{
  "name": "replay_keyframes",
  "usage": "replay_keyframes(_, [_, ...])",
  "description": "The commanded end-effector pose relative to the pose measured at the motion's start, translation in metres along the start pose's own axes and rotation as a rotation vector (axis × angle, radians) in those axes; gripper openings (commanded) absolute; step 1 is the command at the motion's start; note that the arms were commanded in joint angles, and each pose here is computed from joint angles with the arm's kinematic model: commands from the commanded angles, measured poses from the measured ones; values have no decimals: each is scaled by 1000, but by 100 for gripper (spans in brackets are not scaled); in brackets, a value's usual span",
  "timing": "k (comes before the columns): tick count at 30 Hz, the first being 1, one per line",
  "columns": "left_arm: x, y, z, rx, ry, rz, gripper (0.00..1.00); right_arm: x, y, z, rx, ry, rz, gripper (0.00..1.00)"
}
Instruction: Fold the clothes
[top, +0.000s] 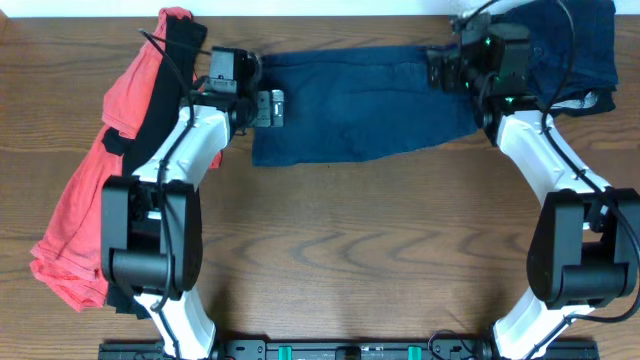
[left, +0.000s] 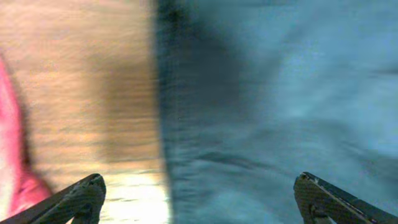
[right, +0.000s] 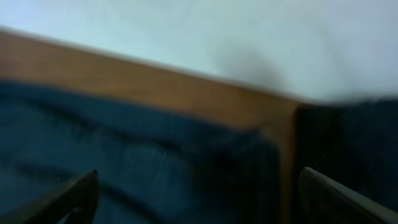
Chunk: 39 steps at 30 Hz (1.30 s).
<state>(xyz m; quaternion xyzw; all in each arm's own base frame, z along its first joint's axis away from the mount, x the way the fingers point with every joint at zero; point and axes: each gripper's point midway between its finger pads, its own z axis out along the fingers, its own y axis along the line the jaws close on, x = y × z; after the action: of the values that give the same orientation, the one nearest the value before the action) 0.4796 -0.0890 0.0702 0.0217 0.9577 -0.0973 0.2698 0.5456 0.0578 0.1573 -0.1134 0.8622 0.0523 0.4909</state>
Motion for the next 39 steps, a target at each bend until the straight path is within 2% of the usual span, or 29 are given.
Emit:
replay_keyframes(1, [10,-33,0,192,34,113,98,12,12,2,-101,32,-2,99])
replay_keyframes(6, [25,-46,3,290,82,173,98,19,24,0,-164,57,10,99])
replay_keyframes(27, [68,-39,13,283,251,138,98,20,30,-1,-194,69,62,99])
replay_keyframes(33, [79,-14,15,160,299,196,98,26,31,-1,-197,90,68,99])
replay_keyframes(39, [85,0,12,130,328,184,98,29,32,-2,-198,106,72,99])
